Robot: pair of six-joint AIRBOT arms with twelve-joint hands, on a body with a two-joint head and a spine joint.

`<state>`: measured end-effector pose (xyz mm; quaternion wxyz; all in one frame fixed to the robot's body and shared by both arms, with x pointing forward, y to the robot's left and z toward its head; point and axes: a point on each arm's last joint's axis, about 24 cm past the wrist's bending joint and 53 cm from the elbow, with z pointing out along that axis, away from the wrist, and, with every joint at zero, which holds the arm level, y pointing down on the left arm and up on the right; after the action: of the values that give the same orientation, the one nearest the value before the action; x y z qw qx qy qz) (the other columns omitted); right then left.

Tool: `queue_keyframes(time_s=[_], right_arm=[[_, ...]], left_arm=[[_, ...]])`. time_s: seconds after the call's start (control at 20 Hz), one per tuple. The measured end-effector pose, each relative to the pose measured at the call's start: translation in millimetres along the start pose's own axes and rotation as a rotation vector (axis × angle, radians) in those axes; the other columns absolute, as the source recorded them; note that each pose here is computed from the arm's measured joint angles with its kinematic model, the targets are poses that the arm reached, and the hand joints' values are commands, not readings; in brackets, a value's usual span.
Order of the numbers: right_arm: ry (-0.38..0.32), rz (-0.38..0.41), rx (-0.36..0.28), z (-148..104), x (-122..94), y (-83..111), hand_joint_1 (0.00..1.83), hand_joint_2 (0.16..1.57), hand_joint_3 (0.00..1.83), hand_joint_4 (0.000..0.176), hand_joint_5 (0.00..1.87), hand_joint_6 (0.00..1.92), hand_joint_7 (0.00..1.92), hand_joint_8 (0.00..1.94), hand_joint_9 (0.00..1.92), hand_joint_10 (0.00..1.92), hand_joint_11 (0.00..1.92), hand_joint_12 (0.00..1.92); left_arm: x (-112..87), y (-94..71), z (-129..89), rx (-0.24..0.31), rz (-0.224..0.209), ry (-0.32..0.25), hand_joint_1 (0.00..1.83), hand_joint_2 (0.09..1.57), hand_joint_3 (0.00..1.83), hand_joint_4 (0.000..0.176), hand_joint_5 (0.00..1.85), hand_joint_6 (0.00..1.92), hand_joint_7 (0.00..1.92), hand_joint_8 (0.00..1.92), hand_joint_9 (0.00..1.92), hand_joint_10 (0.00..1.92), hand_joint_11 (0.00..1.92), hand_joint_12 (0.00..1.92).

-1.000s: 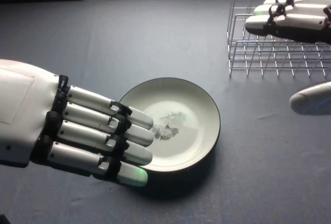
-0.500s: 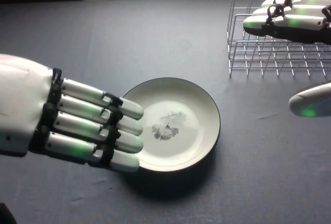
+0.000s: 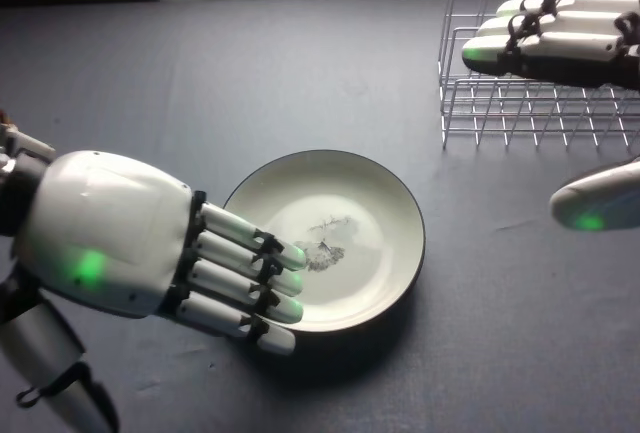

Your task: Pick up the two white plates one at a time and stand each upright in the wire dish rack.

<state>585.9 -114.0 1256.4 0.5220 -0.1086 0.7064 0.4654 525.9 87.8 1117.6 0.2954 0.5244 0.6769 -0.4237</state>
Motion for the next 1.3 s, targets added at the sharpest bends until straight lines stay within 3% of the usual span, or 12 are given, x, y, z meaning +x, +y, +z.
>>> queue_keyframes(time_s=[0.2,0.45,0.65,1.3], right_arm=[[0.009,-0.014,-0.029,3,4,7.3,0.07,1.09,0.01,0.000,0.05,0.01,0.02,0.00,0.01,0.00,0.00,0.00],[-0.007,-0.156,-0.123,6,-8,36.2,0.00,1.11,0.01,0.000,0.00,0.00,0.00,0.00,0.00,0.00,0.00,0.00],[0.037,-0.272,-0.156,8,4,45.6,0.00,1.11,0.01,0.000,0.00,0.00,0.00,0.00,0.00,0.00,0.00,0.00],[0.029,-0.271,-0.190,8,3,56.8,0.00,1.07,0.00,0.000,0.00,0.00,0.00,0.00,0.00,0.00,0.00,0.00]], left_arm=[[7.0,33.2,10,-0.076,-0.010,0.017,0.00,1.13,0.03,0.000,0.00,0.00,0.00,0.00,0.00,0.00,0.00,0.00],[18.1,67.0,3,-0.153,-0.041,0.036,0.00,1.12,0.02,0.000,0.00,0.00,0.00,0.00,0.00,0.00,0.00,0.00],[18.7,73.8,-3,-0.162,-0.055,0.035,0.00,1.11,0.01,0.000,0.00,0.00,0.00,0.00,0.00,0.00,0.00,0.00],[27.2,83.4,-8,-0.164,-0.069,0.050,0.00,1.10,0.00,0.000,0.00,0.00,0.00,0.00,0.00,0.00,0.00,0.00]])
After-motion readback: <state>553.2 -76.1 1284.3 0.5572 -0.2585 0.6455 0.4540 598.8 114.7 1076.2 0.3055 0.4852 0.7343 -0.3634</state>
